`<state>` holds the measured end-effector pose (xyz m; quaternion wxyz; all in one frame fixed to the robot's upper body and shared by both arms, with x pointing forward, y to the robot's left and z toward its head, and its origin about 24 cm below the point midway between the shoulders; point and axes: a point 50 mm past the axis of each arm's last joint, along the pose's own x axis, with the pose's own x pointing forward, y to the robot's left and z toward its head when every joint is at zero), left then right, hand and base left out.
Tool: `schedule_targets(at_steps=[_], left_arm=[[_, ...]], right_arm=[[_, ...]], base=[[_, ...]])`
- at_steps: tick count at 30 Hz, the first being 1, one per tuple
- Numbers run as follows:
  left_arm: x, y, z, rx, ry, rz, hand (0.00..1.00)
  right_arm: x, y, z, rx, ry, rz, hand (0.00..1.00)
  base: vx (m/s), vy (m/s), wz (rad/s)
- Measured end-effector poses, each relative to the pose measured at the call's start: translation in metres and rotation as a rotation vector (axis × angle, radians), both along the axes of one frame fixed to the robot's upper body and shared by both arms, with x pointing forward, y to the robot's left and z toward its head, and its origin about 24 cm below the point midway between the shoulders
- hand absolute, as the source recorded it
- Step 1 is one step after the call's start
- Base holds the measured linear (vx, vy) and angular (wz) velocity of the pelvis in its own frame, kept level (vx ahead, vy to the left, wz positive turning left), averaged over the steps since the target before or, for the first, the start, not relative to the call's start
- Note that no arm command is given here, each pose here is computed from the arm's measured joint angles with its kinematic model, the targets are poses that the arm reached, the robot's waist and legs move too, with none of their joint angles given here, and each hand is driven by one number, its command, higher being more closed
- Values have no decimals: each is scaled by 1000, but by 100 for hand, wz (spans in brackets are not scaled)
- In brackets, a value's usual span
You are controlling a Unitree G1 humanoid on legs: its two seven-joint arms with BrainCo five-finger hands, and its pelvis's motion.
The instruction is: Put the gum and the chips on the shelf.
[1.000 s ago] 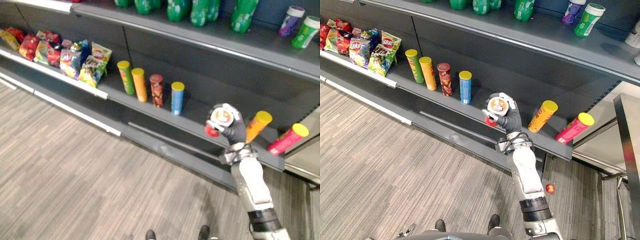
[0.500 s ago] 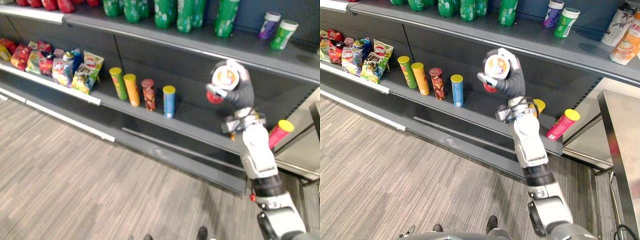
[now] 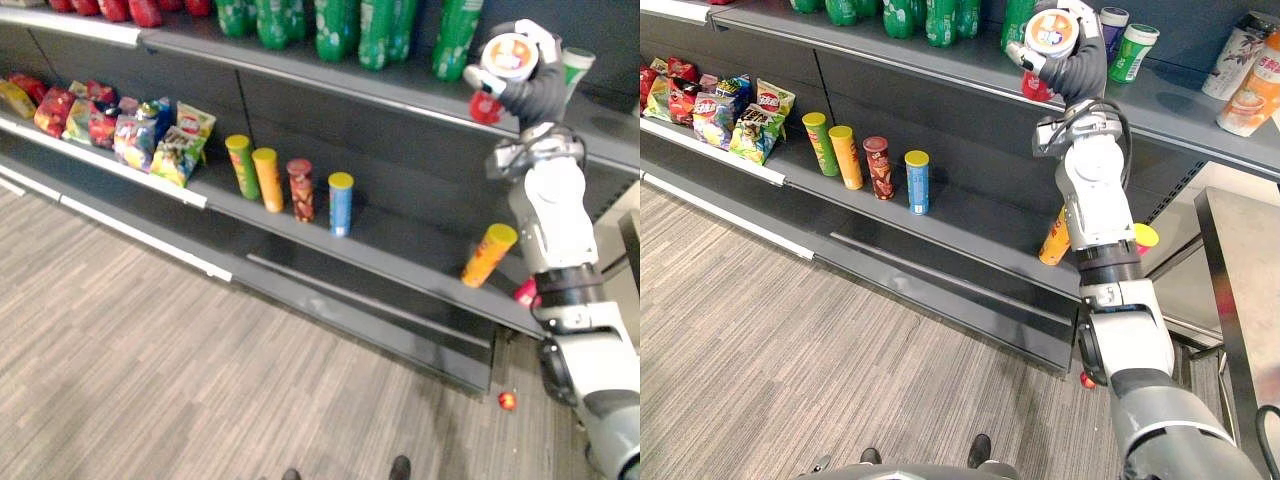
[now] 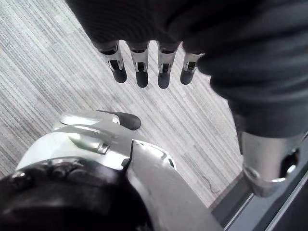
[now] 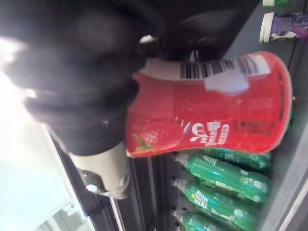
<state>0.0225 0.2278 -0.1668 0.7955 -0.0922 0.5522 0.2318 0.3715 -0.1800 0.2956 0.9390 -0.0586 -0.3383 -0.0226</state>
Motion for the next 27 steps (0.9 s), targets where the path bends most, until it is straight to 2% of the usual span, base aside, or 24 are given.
schedule_targets(at_steps=[7, 13, 17, 27], left_arm=[[1, 0, 0, 0, -3, -2, 0], [7, 2, 1, 3, -16, -6, 0], [15, 4, 2, 9, -34, -23, 0], [24, 4, 3, 16, -61, -29, 0]], right_arm=[[17, -14, 16, 30, 64, -64, 100], [31, -29, 8, 50, 189, -103, 100], [38, -45, -3, 135, 291, -122, 100], [38, -60, 10, 243, 285, -132, 100]], base=[[-3, -6, 2], [14, -5, 3], [37, -4, 0], [18, 0, -1]])
